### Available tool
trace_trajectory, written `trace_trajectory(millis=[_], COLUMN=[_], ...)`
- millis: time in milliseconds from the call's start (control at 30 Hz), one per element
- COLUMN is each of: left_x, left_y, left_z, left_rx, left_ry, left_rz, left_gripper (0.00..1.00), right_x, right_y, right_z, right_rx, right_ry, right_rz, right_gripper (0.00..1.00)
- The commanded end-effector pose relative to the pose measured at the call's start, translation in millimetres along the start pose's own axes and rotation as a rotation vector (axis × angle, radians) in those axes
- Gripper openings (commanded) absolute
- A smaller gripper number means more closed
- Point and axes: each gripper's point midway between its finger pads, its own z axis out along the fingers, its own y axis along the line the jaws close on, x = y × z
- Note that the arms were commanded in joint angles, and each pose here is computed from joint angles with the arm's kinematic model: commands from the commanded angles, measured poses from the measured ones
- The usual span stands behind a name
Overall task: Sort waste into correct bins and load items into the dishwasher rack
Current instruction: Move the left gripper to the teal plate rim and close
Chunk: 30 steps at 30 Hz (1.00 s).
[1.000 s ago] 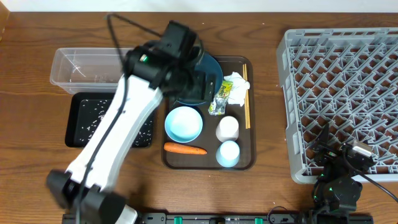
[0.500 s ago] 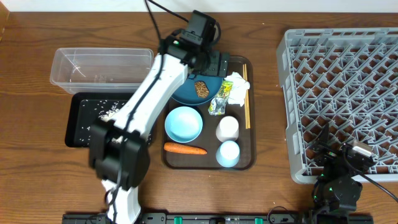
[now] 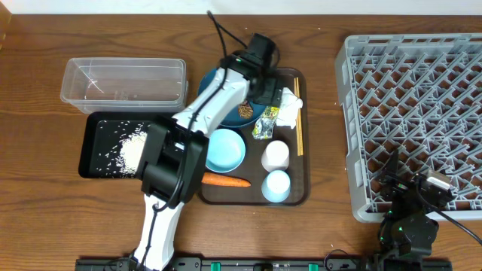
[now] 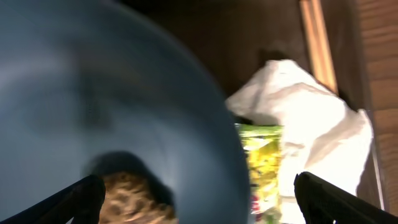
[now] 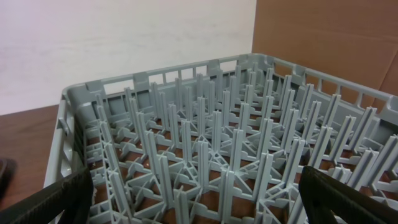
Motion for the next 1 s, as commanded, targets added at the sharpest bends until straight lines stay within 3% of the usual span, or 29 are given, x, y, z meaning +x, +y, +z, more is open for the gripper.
trace_trajectory(millis=[0, 233, 500, 633, 967], left_x=[-8.5, -15.8, -13.0, -13.1, 1.7], left_y=[-14.9, -0.6, 5.6, 5.4, -7.3], left_z=[-11.8, -14.0, -5.8, -2.9, 17.8], left_rx=[-0.045, -0.204, -0.056, -0.05, -0.049], left_ry=[-0.053, -0.108, -0.054, -0.053, -0.011], left_rz=[0.088, 0.103, 0.003, 0.002, 0.027], left_gripper=[0.98, 0.98, 0.99, 0.93, 0.92], right_x=[0.4, 0.4, 0.4, 0.4, 0.4], right_y=[0.3, 0.3, 0.3, 0.3, 0.3], right_z=[-0.5, -0.5, -0.5, -0.5, -0.5], right_rx=[-0.004, -0.004, -0.004, -0.004, -0.004], right_ry=[0.007, 0.007, 0.007, 0.007, 0.007], right_rz=[-0.006, -0.006, -0.006, -0.006, -0.006], right_gripper=[0.99, 0.99, 0.99, 0.99, 0.99])
